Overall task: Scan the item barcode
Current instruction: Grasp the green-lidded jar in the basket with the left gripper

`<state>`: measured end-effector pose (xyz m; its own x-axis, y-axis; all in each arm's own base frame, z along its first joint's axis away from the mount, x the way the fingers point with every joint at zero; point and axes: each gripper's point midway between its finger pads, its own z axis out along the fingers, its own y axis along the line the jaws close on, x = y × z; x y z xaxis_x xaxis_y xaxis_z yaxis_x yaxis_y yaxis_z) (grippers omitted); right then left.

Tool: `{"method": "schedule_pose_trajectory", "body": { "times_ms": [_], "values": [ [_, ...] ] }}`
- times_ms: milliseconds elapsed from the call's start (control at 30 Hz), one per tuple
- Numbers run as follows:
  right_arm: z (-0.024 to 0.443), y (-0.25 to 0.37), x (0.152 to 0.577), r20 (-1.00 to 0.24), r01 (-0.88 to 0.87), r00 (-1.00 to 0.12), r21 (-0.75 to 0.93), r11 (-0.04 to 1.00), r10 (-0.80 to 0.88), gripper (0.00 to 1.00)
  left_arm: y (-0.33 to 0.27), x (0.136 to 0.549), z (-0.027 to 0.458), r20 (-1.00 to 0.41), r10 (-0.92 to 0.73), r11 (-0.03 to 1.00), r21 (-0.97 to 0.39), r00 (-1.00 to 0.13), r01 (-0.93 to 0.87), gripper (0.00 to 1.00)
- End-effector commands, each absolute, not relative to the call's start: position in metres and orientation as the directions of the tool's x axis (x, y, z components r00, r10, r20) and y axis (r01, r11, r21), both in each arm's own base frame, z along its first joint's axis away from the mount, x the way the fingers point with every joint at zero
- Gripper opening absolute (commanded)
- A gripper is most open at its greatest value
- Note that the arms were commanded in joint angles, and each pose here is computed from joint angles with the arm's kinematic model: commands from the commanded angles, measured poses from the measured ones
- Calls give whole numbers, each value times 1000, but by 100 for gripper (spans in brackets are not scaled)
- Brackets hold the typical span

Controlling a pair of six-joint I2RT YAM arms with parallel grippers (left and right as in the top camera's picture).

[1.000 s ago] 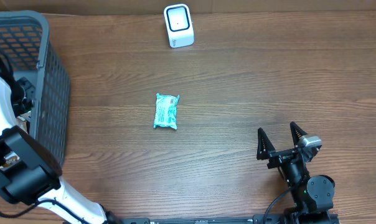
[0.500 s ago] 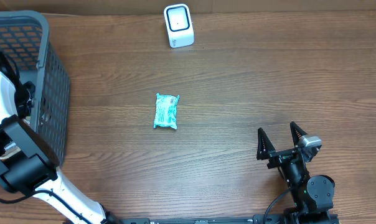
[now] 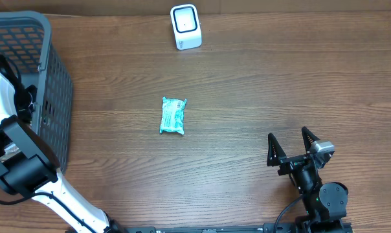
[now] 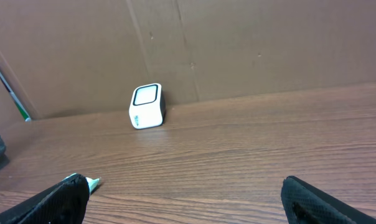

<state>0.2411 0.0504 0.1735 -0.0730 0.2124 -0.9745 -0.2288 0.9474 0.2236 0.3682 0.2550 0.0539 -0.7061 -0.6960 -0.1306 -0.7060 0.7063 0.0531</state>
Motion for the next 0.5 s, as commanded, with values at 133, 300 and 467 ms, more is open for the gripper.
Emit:
{"method": "schedule_pose_trajectory", "body": {
  "times_ms": [133, 300, 467],
  "values": [
    [170, 48, 242, -975, -218, -73, 219, 951, 208, 100, 251, 387, 58, -133, -655, 752, -11, -744, -659, 66],
    [170, 48, 242, -975, -218, -73, 219, 951, 208, 100, 249, 396, 71, -151, -634, 771, -38, -759, -636, 66],
    [170, 48, 242, -975, -217, -73, 219, 951, 208, 100, 250, 399, 94, -164, -632, 771, -40, -757, -635, 66]
  ]
}}
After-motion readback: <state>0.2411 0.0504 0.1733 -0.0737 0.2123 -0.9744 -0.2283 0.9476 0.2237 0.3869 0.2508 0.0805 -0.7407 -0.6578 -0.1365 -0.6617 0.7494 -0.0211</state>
